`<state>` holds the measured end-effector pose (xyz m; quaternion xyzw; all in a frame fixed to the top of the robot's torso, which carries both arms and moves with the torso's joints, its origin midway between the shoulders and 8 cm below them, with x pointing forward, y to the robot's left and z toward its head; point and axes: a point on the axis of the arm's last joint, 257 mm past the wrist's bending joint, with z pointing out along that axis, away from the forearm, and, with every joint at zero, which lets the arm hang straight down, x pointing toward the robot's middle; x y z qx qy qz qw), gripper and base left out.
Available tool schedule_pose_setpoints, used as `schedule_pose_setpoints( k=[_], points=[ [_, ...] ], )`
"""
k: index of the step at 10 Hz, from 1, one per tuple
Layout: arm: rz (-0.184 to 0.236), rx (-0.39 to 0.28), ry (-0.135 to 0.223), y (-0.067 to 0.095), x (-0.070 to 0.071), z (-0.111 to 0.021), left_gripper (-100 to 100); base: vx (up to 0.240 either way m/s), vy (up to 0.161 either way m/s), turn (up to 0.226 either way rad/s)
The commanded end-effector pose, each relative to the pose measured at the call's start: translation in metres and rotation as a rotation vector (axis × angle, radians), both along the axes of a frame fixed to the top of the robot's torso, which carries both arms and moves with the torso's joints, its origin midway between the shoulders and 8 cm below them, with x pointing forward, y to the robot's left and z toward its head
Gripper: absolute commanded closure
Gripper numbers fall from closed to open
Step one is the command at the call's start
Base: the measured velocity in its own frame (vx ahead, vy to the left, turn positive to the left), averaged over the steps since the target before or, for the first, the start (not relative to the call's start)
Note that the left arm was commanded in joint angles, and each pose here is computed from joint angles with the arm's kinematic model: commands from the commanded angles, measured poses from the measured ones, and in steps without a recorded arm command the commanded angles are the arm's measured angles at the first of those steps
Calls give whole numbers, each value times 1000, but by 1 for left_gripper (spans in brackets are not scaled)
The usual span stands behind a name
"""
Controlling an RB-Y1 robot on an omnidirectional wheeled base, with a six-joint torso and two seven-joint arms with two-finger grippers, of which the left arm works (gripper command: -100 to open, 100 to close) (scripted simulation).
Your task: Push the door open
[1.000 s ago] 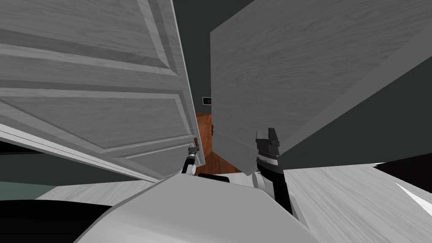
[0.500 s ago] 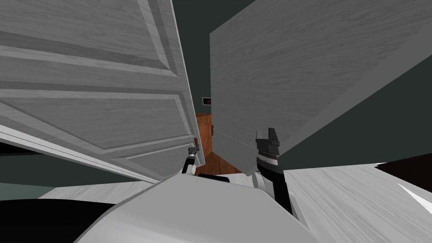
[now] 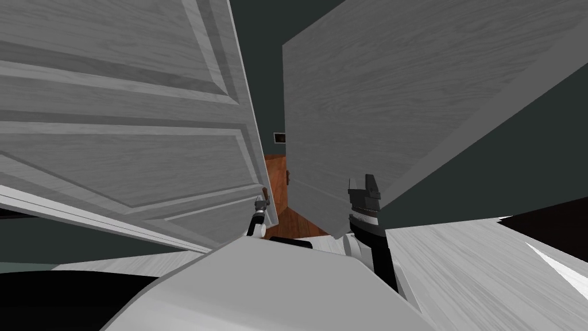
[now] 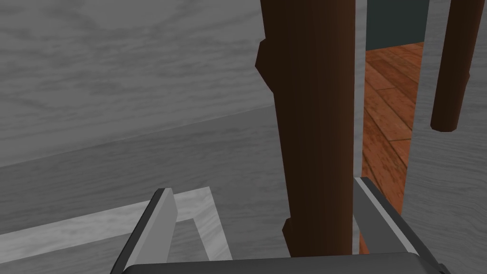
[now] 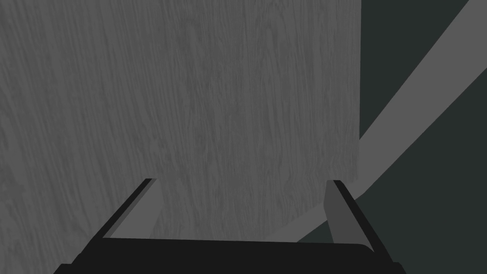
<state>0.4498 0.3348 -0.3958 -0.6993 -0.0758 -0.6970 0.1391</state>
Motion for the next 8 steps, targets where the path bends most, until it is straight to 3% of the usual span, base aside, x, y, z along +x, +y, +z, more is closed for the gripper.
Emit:
schedule_pose_setpoints(
  k=[1,4,5,8],
  points=[
    [38,21,7,28,-12,1,100,0,0,0],
    [38,21,7,28,-12,1,100,3,-1,-9],
    [66,20,6,39,-14,1,100,3,-8,-134],
    [74,20,-3,43,-13,5,100,9,-7,-22]
  ],
)
